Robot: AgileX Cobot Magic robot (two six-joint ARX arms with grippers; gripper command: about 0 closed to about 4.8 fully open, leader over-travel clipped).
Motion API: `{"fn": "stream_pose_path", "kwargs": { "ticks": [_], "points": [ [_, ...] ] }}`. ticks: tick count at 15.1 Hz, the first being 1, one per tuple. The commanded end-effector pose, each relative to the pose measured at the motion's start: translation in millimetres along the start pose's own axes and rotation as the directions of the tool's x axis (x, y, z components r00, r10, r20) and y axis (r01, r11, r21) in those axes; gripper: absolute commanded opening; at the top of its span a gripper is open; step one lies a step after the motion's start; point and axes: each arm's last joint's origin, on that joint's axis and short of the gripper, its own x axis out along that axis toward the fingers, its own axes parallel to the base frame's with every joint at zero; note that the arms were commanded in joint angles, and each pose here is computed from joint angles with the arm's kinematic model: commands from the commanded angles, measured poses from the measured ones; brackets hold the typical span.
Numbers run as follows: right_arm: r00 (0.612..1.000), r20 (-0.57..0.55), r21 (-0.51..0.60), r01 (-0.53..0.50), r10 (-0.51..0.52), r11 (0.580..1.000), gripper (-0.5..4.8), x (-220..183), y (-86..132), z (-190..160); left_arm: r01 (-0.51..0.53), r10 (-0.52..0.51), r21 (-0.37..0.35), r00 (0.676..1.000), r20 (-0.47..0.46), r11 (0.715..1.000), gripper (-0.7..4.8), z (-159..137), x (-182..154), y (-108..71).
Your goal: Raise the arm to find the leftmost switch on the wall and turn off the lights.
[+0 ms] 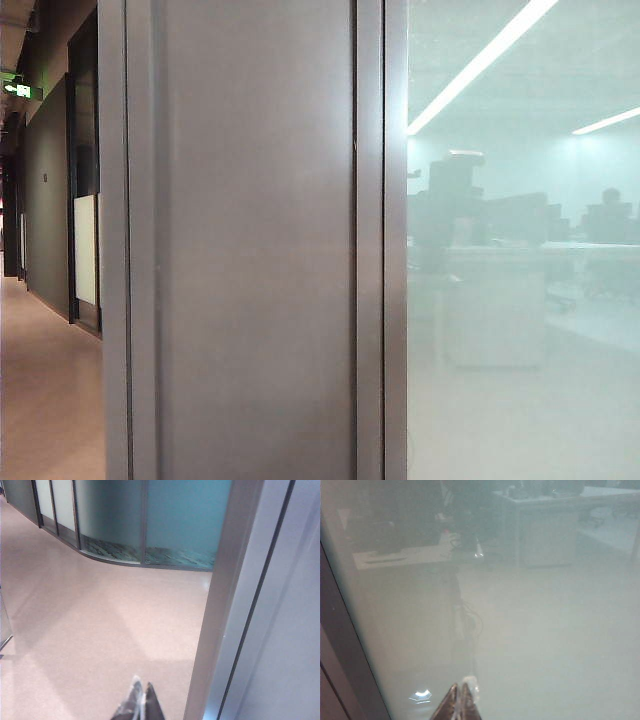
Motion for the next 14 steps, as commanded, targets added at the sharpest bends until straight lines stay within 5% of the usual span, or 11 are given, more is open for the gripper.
{"fn": "stream_pose_path", "kwargs": {
  "ticks": [1,9,14],
  "points": [
    [1.0,0.016,0.0,0.0,0.0,1.0,-0.01,0,0,2,0.0,0.0,0.004,1.0,0.009,1.0,-0.05,1,0,0.0],
    [1.0,0.019,0.0,-0.001,0.001,1.0,-0.01,0,0,2,0.001,-0.001,0.0,1.0,0.022,1.0,-0.05,3,0,-0.1],
    [0.959,0.283,-0.002,-0.021,0.021,1.0,-0.01,-4,2,28,0.057,-0.061,0.02,0.951,0.304,0.998,-0.05,30,-5,-3.0]
  ]
}}
